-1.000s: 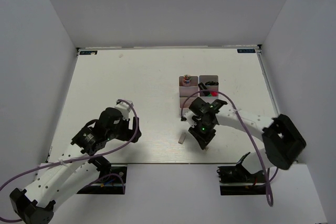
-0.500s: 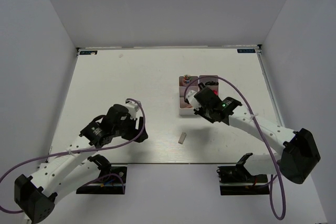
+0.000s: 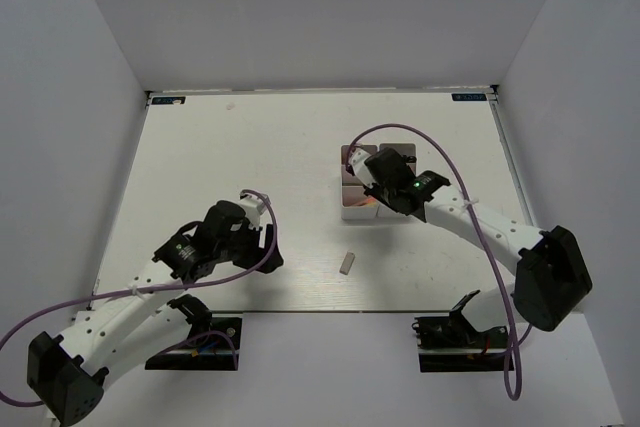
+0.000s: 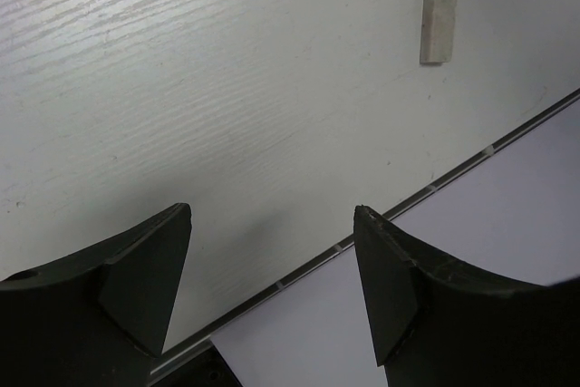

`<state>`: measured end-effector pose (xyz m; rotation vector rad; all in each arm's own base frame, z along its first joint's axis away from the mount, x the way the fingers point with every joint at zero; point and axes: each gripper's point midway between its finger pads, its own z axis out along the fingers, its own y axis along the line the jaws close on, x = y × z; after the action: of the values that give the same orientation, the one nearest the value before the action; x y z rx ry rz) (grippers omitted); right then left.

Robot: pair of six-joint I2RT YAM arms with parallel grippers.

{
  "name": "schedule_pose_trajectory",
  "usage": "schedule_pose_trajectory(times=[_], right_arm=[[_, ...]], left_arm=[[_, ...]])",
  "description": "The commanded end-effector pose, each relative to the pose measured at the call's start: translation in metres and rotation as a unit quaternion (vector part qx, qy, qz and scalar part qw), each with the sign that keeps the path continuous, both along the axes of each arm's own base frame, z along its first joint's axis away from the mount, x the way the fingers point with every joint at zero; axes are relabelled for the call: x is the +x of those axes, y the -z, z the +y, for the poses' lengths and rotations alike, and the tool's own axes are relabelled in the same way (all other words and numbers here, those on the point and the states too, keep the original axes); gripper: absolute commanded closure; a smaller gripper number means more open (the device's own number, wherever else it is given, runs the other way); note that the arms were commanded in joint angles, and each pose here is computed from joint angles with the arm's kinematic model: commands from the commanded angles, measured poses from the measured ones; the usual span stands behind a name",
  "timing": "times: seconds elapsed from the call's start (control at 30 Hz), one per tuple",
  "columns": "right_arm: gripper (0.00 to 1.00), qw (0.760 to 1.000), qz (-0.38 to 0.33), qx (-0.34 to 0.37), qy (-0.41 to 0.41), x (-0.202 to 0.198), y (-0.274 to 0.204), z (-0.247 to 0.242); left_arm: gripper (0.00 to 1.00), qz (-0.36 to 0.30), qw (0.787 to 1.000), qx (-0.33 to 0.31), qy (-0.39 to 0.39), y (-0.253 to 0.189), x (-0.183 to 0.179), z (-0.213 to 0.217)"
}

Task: Sort the stationery into containers
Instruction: Place the stationery in the storage box.

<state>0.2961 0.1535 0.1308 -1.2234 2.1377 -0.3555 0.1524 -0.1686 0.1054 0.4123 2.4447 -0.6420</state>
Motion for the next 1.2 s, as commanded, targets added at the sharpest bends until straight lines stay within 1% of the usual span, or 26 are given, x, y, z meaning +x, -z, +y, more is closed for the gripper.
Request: schedule_pose_trajectory(times=[0.0, 0.3, 0.37, 0.47, 0.5, 0.53, 0.57, 0.63, 0.67, 0.73, 0.8, 0.83, 1.0, 1.03, 1.07, 1.1, 1.13, 1.17], right_arm=[[1.0, 0.999, -0.016, 0.028, 0.002, 0.015, -0.011, 0.011], [1.0, 1.0, -0.016, 0.022, 0.014, 0.026, 0.005, 0.005], [0.96, 1.0, -0.008, 0.018, 0.015, 0.024, 0.011, 0.002], [0.86, 1.0, -0.007, 0.018, 0.017, 0.025, 0.015, 0.001], [0.78, 1.0, -0.008, 0.016, 0.018, 0.026, 0.015, 0.0], [0.75, 1.0, -0.006, 0.016, 0.019, 0.026, 0.017, 0.0], [0.75, 1.0, -0.003, 0.015, 0.02, 0.026, 0.018, -0.001], [0.7, 1.0, 0.001, 0.016, 0.021, 0.025, 0.019, -0.001], [0.7, 1.0, 0.0, 0.017, 0.024, 0.025, 0.019, -0.003], [0.64, 0.999, 0.001, 0.02, 0.025, 0.025, 0.019, -0.003], [0.62, 1.0, 0.005, 0.017, 0.026, 0.025, 0.021, -0.004], [0.57, 0.999, 0.005, 0.019, 0.028, 0.025, 0.021, -0.005], [0.56, 0.999, 0.009, 0.022, 0.028, 0.023, 0.022, -0.006], [0.58, 0.999, 0.007, 0.025, 0.031, 0.023, 0.019, -0.007], [0.64, 0.999, 0.007, 0.029, 0.031, 0.022, 0.017, -0.007], [0.75, 0.998, 0.004, 0.047, 0.031, 0.019, 0.008, -0.004], [1.0, 0.998, 0.01, 0.058, 0.037, 0.014, 0.005, -0.004], [1.0, 0.996, 0.014, 0.073, 0.046, 0.009, 0.0, -0.004]], left_arm=[[0.18, -0.001, 1.0, -0.012, 0.007, 0.0, -0.003, -0.003], [0.18, 0.0, 1.0, -0.017, 0.008, 0.0, -0.002, -0.006], [0.18, 0.003, 1.0, -0.02, 0.009, 0.002, -0.003, -0.007], [0.17, 0.007, 1.0, -0.022, 0.014, 0.003, -0.001, -0.013], [0.15, 0.002, 1.0, -0.02, 0.024, 0.0, -0.003, -0.016], [0.14, 0.006, 1.0, -0.012, 0.028, 0.002, -0.002, -0.019], [0.14, 0.002, 0.999, -0.004, 0.033, 0.003, -0.003, -0.021], [0.13, -0.013, 0.999, 0.003, 0.044, -0.001, 0.0, -0.029], [0.12, -0.015, 0.998, 0.015, 0.051, 0.002, 0.0, -0.032], [0.12, -0.018, 0.997, 0.023, 0.072, 0.001, -0.002, -0.043], [0.12, -0.021, 0.996, 0.031, 0.076, 0.0, 0.001, -0.049], [0.12, -0.023, 0.995, 0.032, 0.088, 0.0, -0.001, -0.056], [0.12, -0.021, 0.994, 0.033, 0.101, 0.002, 0.0, -0.069], [0.12, -0.021, 0.994, 0.031, 0.1, 0.002, 0.001, -0.072], [0.12, -0.019, 0.994, 0.034, 0.102, 0.005, 0.0, -0.073], [0.14, -0.027, 0.994, 0.022, 0.099, 0.0, 0.004, -0.08], [0.16, -0.026, 0.994, 0.023, 0.099, 0.002, 0.004, -0.083], [0.19, -0.026, 0.995, 0.017, 0.098, 0.001, 0.004, -0.088]])
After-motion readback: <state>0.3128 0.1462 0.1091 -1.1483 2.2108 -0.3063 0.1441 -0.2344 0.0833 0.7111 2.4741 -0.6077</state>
